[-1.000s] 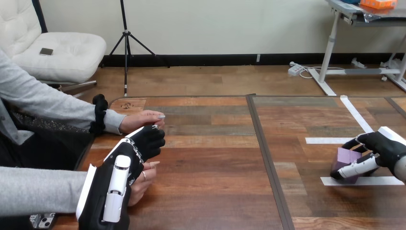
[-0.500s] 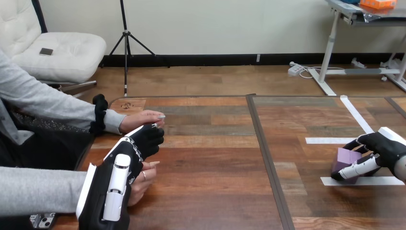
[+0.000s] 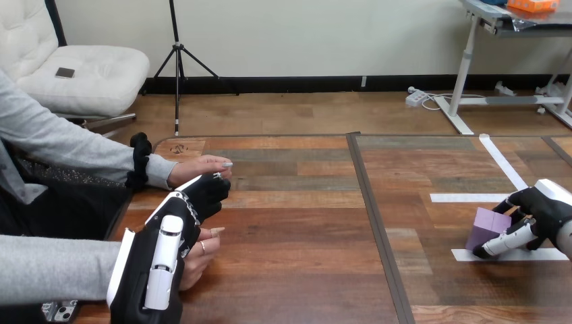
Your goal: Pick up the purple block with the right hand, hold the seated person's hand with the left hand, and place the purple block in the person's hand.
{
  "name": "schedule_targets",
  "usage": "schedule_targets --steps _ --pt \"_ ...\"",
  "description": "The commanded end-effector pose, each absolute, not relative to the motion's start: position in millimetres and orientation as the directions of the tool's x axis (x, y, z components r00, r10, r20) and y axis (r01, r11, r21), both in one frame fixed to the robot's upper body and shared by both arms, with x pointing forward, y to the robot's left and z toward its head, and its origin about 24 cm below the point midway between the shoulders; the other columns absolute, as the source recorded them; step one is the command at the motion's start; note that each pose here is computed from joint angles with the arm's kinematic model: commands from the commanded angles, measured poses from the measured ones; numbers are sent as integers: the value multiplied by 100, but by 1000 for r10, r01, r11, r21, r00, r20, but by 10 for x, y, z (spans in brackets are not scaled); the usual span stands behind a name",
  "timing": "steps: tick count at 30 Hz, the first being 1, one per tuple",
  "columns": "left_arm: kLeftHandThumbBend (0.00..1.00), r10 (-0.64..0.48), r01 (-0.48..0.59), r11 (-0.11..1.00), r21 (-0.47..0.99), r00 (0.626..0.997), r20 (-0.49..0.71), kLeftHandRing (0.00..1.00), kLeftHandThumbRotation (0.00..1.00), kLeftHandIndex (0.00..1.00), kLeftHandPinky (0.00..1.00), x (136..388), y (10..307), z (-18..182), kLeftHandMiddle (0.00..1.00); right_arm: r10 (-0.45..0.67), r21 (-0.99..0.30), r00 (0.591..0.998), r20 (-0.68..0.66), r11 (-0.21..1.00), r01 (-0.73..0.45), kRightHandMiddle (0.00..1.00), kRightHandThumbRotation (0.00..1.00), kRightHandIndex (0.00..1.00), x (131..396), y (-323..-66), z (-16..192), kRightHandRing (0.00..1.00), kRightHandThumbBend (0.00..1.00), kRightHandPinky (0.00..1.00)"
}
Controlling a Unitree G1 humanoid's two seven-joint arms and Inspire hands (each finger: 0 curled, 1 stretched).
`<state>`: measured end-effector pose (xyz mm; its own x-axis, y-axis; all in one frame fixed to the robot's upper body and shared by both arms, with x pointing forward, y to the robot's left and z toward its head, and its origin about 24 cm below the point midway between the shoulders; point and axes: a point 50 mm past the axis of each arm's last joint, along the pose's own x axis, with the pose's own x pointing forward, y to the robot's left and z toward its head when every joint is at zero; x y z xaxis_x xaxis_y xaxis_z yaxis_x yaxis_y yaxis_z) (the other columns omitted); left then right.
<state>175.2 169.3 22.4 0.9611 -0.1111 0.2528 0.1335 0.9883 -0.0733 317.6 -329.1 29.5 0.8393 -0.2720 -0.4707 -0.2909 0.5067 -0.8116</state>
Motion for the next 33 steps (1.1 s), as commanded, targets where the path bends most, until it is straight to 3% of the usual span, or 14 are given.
schedule_targets --steps 1,8,20,33 --pt "30 -92 128 988 -82 933 348 82 100 75 84 1869 1686 402 78 -268 -848 877 -398 473 -240 59 0 58 3284 -3231 409 56 95 47" --pt "31 -93 128 989 -80 934 345 82 100 75 84 1868 1702 408 78 -272 -859 890 -366 466 -211 52 0 52 3278 -3204 383 48 91 38" --pt "35 -86 121 989 -82 936 342 82 100 74 85 1871 1722 405 78 -262 -866 904 -337 463 -189 46 0 47 3282 -3179 380 41 85 34" --pt "39 -80 114 990 -84 938 337 81 100 74 84 1874 1735 401 78 -261 -871 923 -284 473 -135 44 0 46 3294 -3153 399 38 87 31"
